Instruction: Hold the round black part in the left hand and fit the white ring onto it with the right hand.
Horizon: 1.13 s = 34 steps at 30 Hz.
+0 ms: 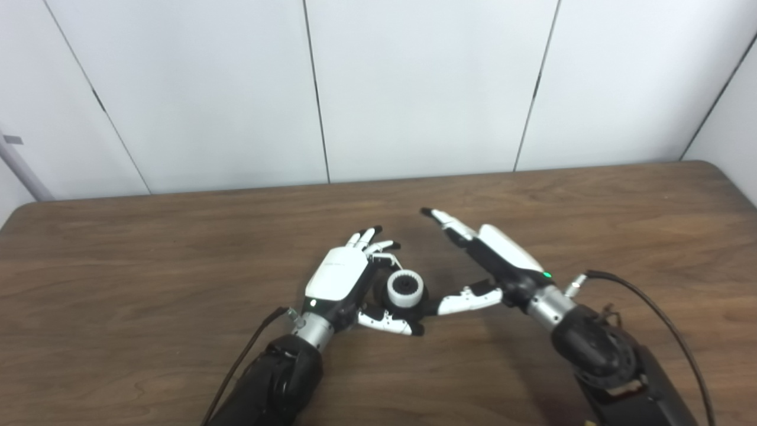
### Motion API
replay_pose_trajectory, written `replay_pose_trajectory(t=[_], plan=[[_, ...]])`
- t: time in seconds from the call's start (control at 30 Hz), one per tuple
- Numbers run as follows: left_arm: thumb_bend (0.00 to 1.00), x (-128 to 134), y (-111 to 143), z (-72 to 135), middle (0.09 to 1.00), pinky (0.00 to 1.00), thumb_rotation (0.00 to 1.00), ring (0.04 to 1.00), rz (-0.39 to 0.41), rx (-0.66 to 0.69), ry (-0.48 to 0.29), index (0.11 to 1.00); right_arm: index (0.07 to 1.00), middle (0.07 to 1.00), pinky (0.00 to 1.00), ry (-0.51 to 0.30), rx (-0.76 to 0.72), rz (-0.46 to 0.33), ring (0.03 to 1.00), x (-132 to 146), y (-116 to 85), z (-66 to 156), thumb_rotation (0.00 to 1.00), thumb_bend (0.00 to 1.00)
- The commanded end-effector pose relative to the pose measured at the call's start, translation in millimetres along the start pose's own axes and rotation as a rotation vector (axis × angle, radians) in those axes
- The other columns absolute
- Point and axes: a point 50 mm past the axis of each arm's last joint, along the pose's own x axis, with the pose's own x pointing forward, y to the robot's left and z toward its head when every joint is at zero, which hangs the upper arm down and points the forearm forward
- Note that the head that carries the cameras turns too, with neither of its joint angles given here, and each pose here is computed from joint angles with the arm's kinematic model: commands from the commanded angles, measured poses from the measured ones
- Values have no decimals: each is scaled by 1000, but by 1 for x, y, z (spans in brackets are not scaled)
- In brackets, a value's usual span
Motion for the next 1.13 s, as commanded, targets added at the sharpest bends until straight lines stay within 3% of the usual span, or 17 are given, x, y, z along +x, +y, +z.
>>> replay_pose_trajectory(t=[0.0, 0.1, 0.17, 0.4, 0.57, 0.67, 0.7, 0.73, 0.8, 1.0, 1.1], plan=[[522, -30, -37, -24, 864, 1000, 49, 1000, -98, -8, 104, 478, 1000, 1000, 991, -23, 8, -87, 1000, -17, -18, -2, 627, 1000], [522, -29, -39, -29, 860, 1000, 49, 995, -90, 9, 107, 478, 1000, 1000, 966, 8, 48, -135, 1000, -49, -15, -16, 663, 986], [522, -29, -42, -34, 859, 1000, 49, 994, -86, 21, 112, 478, 1000, 1000, 993, 37, 108, -166, 1000, -71, -9, -24, 648, 894], [522, -29, -46, -46, 858, 1000, 49, 988, -81, 37, 128, 479, 1000, 1000, 951, 153, 289, -245, 1000, -132, 18, -36, 666, 693], [522, -30, -47, -53, 870, 1000, 49, 995, -100, 22, 141, 480, 1000, 1000, 932, 194, 315, -282, 1000, -142, 28, -35, 664, 635], [522, -30, -45, -54, 939, 1000, 59, 1000, -143, 22, 154, 490, 1000, 1000, 954, 184, 316, -292, 1000, -140, 30, -36, 633, 607], [738, -30, -44, -53, 964, 1000, 86, 1000, -158, 25, 164, 571, 1000, 1000, 956, 183, 316, -291, 1000, -139, 30, -37, 634, 618], [855, -30, -42, -53, 982, 1000, 114, 1000, -171, 27, 176, 627, 1000, 1000, 957, 183, 316, -289, 1000, -139, 31, -37, 635, 629], [971, -30, -39, -51, 997, 1000, 184, 1000, -188, 23, 195, 743, 1000, 1000, 960, 184, 323, -283, 1000, -137, 31, -38, 640, 670], [1000, -31, -25, -45, 1000, 1000, 263, 1000, -222, -23, 221, 956, 1000, 1000, 972, 191, 326, -259, 1000, -136, 32, -38, 664, 754], [1000, -33, -14, -39, 1000, 1000, 279, 1000, -223, -66, 228, 996, 1000, 1000, 976, 199, 332, -253, 1000, -136, 32, -38, 660, 781]])
